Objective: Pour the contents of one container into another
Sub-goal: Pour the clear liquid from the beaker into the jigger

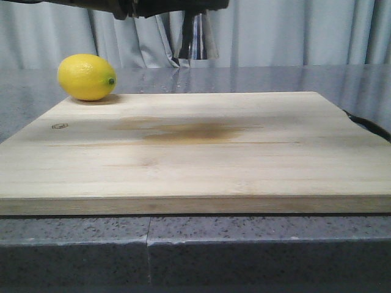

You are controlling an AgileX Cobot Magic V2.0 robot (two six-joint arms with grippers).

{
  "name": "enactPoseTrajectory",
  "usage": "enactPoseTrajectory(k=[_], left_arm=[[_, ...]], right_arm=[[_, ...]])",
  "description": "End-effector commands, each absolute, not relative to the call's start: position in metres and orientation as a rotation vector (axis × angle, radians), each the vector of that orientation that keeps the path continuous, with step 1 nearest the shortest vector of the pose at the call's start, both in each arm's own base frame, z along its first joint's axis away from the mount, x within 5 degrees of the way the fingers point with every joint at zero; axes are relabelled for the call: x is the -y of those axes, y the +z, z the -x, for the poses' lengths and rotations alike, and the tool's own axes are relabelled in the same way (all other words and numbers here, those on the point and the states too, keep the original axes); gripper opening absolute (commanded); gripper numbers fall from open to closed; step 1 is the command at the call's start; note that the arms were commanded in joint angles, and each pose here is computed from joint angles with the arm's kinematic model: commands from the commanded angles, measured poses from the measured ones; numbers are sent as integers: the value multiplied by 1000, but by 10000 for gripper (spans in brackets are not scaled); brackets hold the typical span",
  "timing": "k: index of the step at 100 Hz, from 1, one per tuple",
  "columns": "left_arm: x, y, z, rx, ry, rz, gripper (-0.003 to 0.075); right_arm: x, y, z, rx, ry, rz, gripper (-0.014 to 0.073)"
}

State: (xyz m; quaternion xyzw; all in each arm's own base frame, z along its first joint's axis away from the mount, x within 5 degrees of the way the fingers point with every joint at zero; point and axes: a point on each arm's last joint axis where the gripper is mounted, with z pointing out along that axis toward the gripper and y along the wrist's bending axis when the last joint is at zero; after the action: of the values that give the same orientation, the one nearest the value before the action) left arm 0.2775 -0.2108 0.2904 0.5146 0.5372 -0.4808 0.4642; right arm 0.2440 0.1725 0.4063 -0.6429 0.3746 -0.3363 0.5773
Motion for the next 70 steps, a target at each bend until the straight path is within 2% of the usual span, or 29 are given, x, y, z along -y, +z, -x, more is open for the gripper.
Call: enactPoseTrajectory(k=[1, 70], left_arm=[[208, 324, -270, -1192, -1219, -1212, -19], [208, 324, -270, -1191, -1220, -1212, -19]], right_arm=[[-170, 430, -235, -794, -798, 1447, 204], [-170, 430, -235, -776, -819, 1457, 204]])
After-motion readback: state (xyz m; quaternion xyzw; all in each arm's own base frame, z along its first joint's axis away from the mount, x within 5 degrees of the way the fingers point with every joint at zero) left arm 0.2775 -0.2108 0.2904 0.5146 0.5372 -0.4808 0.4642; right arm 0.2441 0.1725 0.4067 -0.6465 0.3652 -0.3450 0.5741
